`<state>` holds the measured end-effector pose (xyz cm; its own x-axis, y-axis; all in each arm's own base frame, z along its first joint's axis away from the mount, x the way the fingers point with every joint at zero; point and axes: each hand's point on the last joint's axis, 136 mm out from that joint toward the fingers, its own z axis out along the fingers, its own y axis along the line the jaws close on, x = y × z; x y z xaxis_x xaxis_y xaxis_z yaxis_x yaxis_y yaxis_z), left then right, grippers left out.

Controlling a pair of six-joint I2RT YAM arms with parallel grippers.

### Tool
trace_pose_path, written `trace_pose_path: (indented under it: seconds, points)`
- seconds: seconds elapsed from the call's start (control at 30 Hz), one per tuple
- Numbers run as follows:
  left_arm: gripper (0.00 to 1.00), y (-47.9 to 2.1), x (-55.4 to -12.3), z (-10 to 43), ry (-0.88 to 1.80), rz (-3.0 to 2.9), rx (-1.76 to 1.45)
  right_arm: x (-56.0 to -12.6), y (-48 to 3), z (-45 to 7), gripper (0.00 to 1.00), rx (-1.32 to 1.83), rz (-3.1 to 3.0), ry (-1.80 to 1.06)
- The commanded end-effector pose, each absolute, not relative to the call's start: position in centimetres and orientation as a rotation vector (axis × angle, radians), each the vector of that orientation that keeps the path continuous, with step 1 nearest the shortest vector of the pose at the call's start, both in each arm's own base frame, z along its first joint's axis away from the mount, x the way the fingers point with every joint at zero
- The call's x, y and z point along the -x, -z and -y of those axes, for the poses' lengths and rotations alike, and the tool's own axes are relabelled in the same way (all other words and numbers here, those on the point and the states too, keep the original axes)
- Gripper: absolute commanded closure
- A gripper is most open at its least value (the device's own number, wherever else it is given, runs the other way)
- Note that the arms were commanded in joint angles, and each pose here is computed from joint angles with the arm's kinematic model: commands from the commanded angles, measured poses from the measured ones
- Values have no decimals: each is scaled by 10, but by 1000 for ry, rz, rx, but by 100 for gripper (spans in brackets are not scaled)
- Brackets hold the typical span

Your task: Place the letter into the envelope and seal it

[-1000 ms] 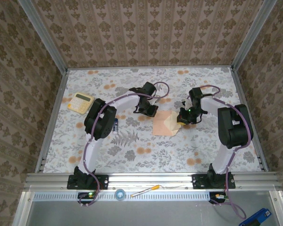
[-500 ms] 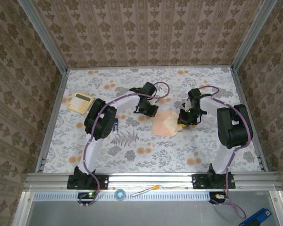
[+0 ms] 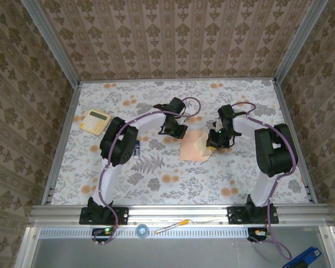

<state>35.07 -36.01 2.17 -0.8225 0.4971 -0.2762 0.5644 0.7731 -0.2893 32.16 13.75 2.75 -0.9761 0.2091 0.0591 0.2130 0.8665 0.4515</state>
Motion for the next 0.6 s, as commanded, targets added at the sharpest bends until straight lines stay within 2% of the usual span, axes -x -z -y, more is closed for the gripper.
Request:
trace_pose_path:
  seconds: [0.0, 0.57]
  points:
    - [100, 23, -321, 330, 374, -2967, -851, -323, -19, -147, 100, 368, 3003, 772]
    - [100, 24, -319, 327, 350, -2971, -857, -298, -25, -135, 100, 356, 2996, 672]
